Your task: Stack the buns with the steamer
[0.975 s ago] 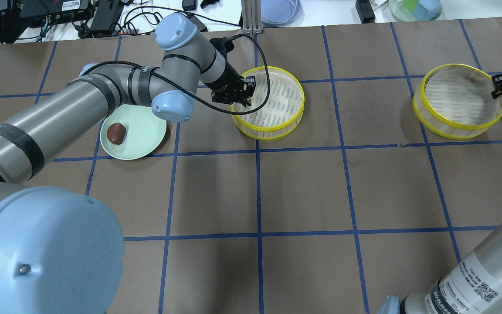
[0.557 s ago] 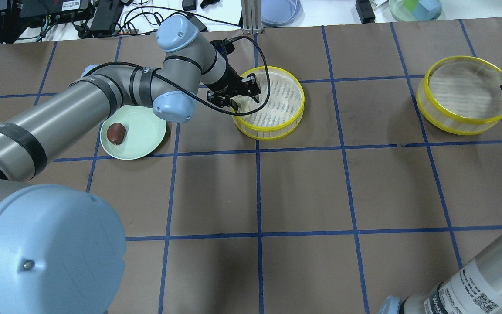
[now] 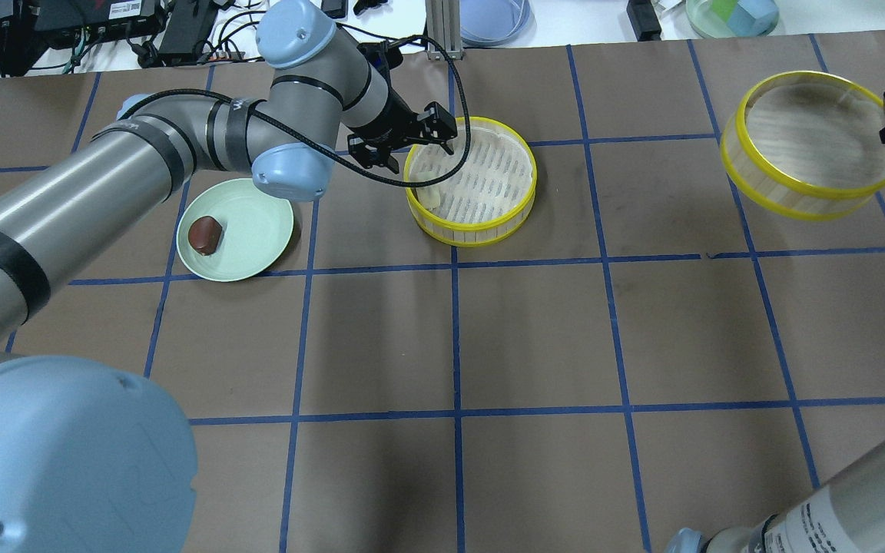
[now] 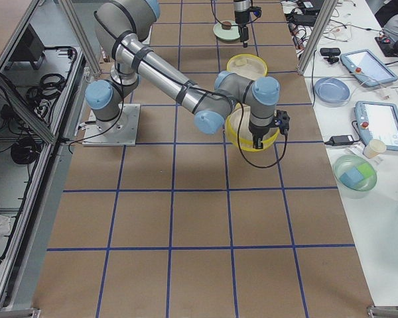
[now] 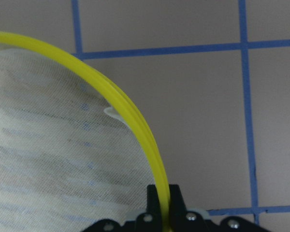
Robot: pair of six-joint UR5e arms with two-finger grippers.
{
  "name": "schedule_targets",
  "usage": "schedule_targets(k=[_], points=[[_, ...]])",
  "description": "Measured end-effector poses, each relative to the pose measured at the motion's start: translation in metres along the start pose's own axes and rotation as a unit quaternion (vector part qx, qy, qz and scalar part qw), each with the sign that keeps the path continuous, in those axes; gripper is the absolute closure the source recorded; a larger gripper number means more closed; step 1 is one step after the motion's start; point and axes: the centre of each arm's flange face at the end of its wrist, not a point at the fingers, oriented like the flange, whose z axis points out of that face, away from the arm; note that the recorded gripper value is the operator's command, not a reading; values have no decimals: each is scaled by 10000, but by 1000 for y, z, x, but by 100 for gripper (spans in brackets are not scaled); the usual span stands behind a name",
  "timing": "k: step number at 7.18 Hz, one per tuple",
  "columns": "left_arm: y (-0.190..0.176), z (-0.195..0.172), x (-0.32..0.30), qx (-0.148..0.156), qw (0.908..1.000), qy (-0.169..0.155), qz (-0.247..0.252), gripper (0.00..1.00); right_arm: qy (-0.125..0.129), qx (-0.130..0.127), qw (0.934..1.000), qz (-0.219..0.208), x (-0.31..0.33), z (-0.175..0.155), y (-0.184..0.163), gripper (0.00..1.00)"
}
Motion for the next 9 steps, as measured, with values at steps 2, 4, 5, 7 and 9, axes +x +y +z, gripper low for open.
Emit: schedule_targets(k=[2, 4, 5, 7, 9], points=[[-24, -24, -77, 45, 9981, -576, 201, 1, -39, 104, 9991, 421, -84, -26, 3, 100], [-33, -31, -144, -65, 9949, -910, 431, 0, -60, 154, 9971, 747, -201, -28, -1, 100], [-28, -25, -169, -242, 9904, -1234, 574, 0, 29, 202, 9960, 865, -263, -25, 2, 100], [-17, -11, -212, -571, 9823, -1559, 869, 0, 113, 213, 9939, 1073, -355, 1, 12, 100], [-12, -7, -247, -839, 9748, -1598, 1315, 0, 101, 190, 9923, 1223, -402, 40, 14, 100]])
